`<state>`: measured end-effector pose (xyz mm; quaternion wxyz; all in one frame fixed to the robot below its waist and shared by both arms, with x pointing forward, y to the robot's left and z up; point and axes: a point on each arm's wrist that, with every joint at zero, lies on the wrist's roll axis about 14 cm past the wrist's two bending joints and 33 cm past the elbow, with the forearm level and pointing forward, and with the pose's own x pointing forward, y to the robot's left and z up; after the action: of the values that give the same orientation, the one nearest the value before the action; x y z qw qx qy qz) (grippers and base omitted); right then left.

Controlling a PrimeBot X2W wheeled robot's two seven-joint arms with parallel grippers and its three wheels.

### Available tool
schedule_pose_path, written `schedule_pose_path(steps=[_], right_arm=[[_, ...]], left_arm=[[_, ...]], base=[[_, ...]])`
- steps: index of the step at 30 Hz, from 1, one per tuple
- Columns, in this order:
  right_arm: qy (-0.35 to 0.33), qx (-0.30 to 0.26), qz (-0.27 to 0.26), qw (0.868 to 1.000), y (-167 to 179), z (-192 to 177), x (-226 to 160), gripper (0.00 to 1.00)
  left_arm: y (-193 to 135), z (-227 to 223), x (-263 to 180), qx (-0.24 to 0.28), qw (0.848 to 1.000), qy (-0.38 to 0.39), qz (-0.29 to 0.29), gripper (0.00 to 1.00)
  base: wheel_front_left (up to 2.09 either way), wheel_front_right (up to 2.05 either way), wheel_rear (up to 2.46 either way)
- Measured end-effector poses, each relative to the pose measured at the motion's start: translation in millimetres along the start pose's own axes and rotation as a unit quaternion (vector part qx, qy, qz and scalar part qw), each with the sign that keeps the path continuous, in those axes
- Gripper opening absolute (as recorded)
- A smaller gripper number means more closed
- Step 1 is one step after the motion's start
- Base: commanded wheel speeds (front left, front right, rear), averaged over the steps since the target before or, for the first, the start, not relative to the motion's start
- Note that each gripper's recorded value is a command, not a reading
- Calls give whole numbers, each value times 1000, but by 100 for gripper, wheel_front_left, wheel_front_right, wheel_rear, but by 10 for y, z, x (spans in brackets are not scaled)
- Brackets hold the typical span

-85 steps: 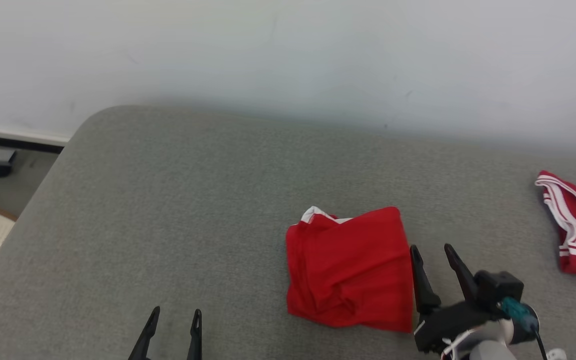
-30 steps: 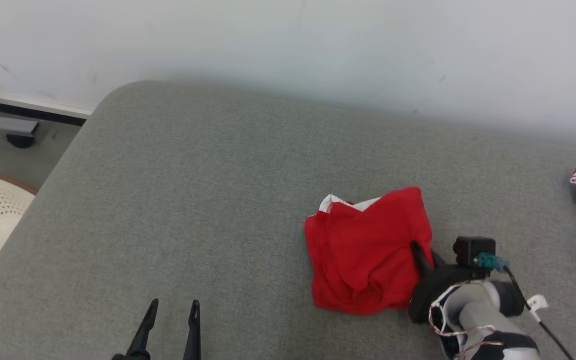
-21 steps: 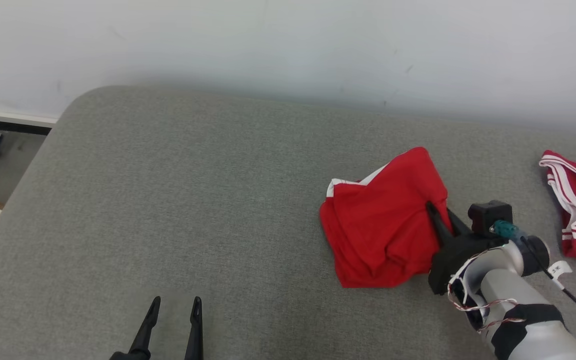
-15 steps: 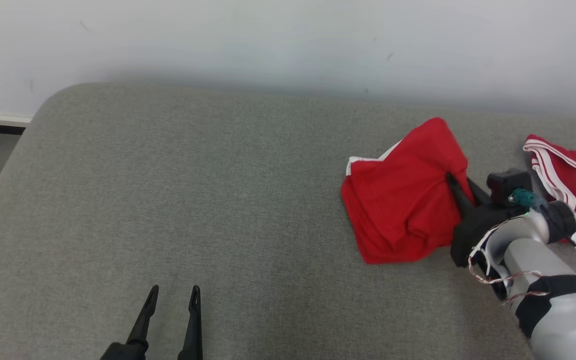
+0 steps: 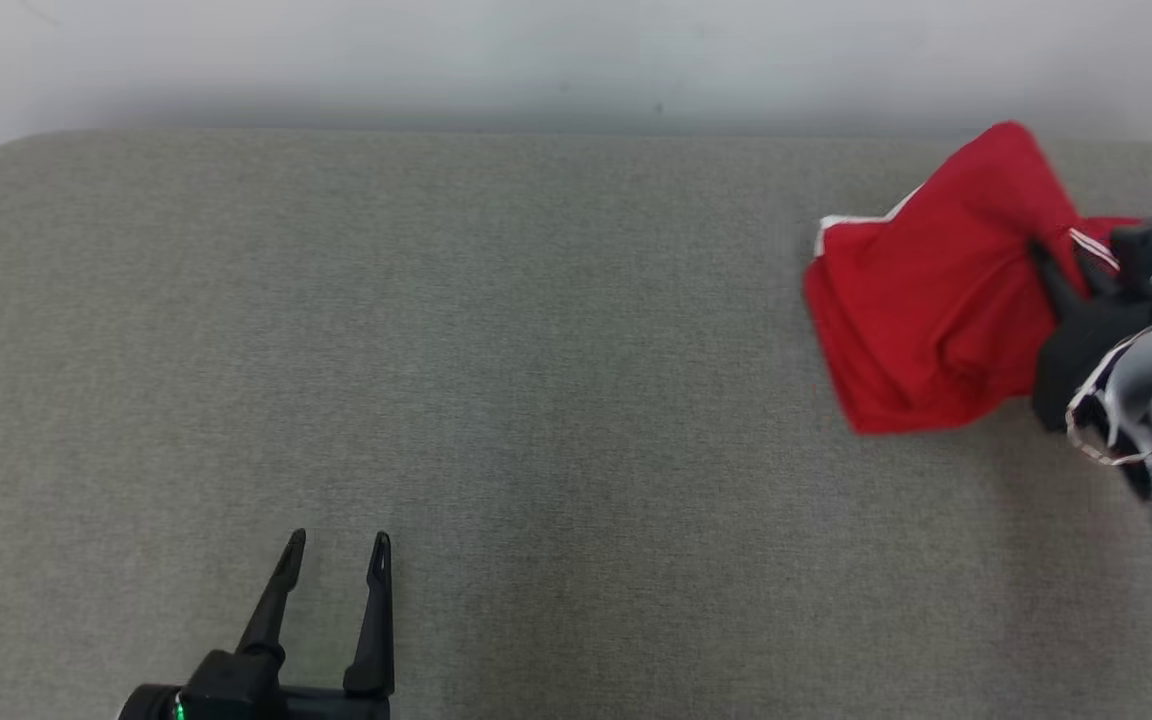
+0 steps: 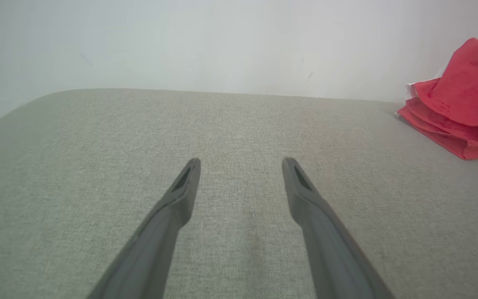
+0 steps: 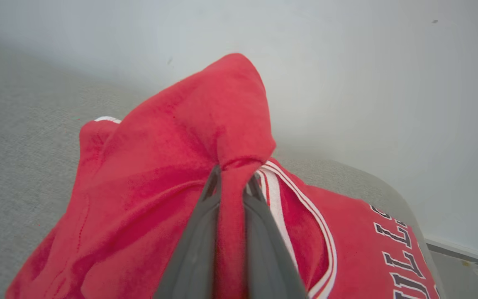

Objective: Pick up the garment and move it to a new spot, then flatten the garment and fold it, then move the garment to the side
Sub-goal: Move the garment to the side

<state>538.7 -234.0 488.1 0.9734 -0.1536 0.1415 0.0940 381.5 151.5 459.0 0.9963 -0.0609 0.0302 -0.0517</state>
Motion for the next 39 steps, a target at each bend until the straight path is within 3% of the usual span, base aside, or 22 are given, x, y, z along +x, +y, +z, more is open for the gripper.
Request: schedule_pose_path(steps=[7, 20, 35, 36, 39], right_arm=[[8, 3, -50, 999, -538, 64, -30, 0], [84, 8, -134, 987, -1347, -359, -169, 0], [125, -25, -174, 976, -1688, -578, -150, 0], [125, -43, -175, 976, -1725, -565, -146, 98], [101, -61, -187, 975, -1821, -401, -209, 100]], left_arm=[[-86, -66, 142, 7, 1000, 7, -22, 100], [-111, -189, 418, 17, 999, 16, -38, 100], [-69, -322, 557, 27, 998, 27, -40, 100], [-52, -323, 563, 27, 999, 27, -38, 100], [-28, -278, 543, 26, 999, 23, -35, 100]], base=[[0, 0, 0], [0, 0, 0], [0, 0, 0], [0, 0, 0], [0, 0, 0]])
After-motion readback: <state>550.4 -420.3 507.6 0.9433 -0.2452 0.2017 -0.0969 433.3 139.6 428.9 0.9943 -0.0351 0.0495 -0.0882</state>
